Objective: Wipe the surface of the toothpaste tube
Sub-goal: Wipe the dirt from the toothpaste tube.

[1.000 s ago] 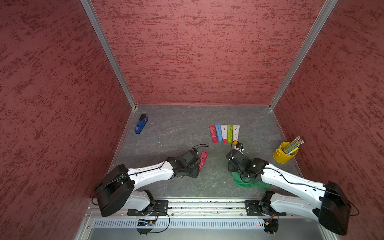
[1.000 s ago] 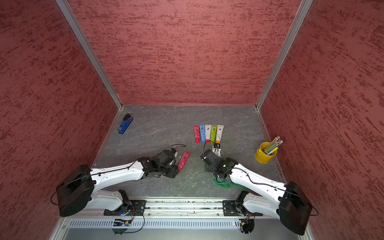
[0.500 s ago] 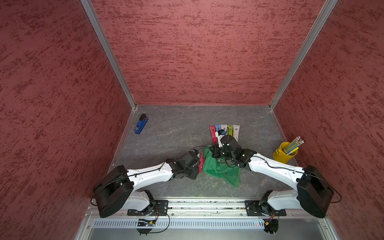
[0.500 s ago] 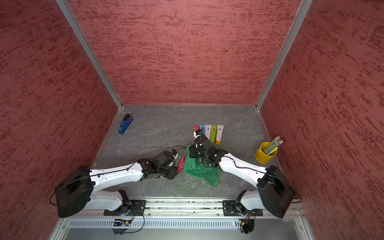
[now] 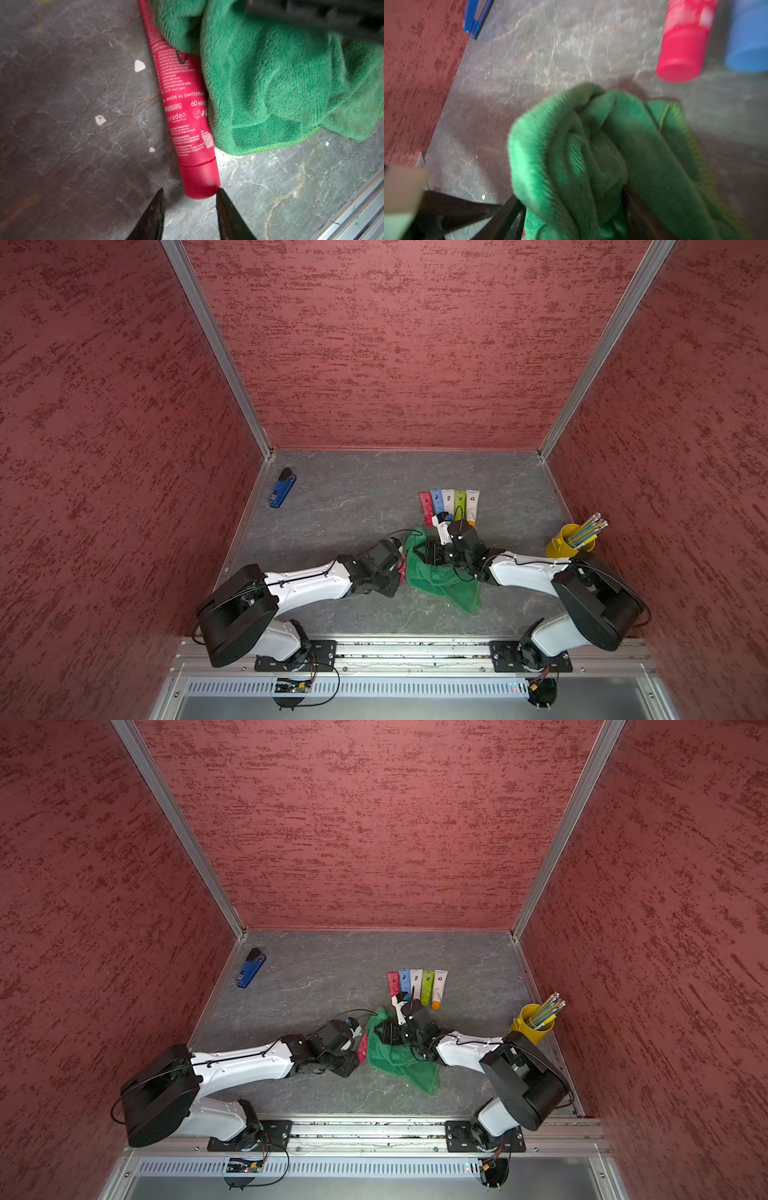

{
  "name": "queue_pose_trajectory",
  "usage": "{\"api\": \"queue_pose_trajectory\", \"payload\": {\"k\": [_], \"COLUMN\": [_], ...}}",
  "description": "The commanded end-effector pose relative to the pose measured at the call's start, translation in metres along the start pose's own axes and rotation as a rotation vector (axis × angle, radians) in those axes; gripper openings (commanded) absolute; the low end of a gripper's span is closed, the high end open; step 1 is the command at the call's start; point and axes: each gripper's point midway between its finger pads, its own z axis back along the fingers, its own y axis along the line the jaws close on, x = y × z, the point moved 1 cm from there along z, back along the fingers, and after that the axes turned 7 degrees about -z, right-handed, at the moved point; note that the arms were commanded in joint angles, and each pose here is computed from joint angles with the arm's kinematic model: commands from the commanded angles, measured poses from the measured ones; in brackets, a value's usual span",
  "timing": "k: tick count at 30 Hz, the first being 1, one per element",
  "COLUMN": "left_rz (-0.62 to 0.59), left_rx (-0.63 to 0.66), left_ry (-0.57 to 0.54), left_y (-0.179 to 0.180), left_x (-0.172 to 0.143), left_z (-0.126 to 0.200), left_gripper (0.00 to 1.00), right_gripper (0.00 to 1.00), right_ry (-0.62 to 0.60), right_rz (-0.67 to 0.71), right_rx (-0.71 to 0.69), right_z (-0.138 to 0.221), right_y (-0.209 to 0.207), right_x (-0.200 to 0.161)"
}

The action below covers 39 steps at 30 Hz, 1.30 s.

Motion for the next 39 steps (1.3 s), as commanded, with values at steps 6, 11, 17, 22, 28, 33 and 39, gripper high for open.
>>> {"api": "queue_pose_trajectory", "payload": {"k": [6,11,17,22,28,33,39], "left_rz": [-0.045,-0.054,-0.037,-0.056,-0.063,-0.072,-0.066], "left_rx": [-0.027,0.053,0.053,0.049,0.025,0.030,0.032], "left_ry": [-0.012,0.021,0.003,-0.013,-0.043,-0.047,-0.062], "left_y": [-0.012,0.001,0.010,0.012,0.011,0.013,0.016], "left_x": [0.018,0.013,0.005,0.001,0.001,0.005,0.009], "left_z": [-0.016,-0.024,-0.024,-0.017,-0.011,-0.013,-0.011], "left_gripper": [0.54,0.47,0.34,0.33,0.22,0.18,0.15], "right_gripper": [0.69,0.36,0.33,0.67,0.61,0.36,0.08], "right_ry": [-0.031,-0.050,-0.102,-0.078,-0.027,0.029,0.146], "right_rz": [0.038,0.053,0.078,0.090,0.055,0.034,0.025], "right_rx": [0.072,0.005,-0.004,0.051,0.094,0.157,0.291], "right_z": [-0.006,-0.005,0.003,-0.008,-0.030,-0.040,-0.039], "right_y": [0.008,-0.002,0.006,0.019,0.017,0.022,0.044], "right_x": [0.001,0.005,0.021,0.025,0.010,-0.009,-0.048]}}
